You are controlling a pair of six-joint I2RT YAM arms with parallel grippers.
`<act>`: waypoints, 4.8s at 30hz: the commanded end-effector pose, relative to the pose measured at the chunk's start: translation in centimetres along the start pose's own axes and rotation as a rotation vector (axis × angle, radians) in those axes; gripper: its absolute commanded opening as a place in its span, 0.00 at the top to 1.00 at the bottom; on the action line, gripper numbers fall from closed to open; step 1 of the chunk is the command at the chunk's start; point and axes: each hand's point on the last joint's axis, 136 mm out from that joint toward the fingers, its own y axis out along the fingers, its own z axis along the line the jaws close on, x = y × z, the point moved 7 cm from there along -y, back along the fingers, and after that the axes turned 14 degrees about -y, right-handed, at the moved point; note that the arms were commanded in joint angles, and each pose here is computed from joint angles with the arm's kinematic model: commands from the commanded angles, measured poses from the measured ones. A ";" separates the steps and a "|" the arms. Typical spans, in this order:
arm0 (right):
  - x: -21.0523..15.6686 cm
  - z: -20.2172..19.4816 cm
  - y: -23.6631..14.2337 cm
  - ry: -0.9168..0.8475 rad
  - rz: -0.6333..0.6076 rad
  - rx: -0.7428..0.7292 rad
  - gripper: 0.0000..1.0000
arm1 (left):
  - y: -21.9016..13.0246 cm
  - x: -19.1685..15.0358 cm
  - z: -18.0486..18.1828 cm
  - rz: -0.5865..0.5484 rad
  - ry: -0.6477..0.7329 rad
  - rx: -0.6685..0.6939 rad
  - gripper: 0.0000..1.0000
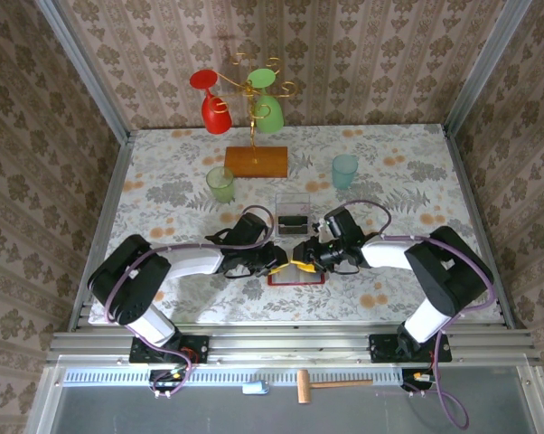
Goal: Take the credit cards out of the card holder
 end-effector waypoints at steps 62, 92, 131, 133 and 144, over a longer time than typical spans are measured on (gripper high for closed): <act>-0.5 0.5 -11.5 -0.005 -0.191 -0.175 0.60 | 3.9 0.2 -6.4 0.128 0.089 -0.140 0.47; 0.6 0.6 -7.0 0.002 -0.087 -0.160 0.62 | -0.1 0.9 -3.1 0.011 0.045 -0.154 0.51; 1.0 1.5 1.7 -0.032 0.082 -0.145 0.70 | -1.4 0.0 2.1 -0.007 -0.021 -0.059 0.81; 0.9 1.5 1.9 -0.032 0.087 -0.144 0.70 | -1.4 0.1 2.3 -0.010 -0.021 -0.050 0.81; 0.9 1.6 2.2 -0.034 0.095 -0.143 0.71 | -1.5 0.1 2.7 -0.015 -0.025 -0.037 0.81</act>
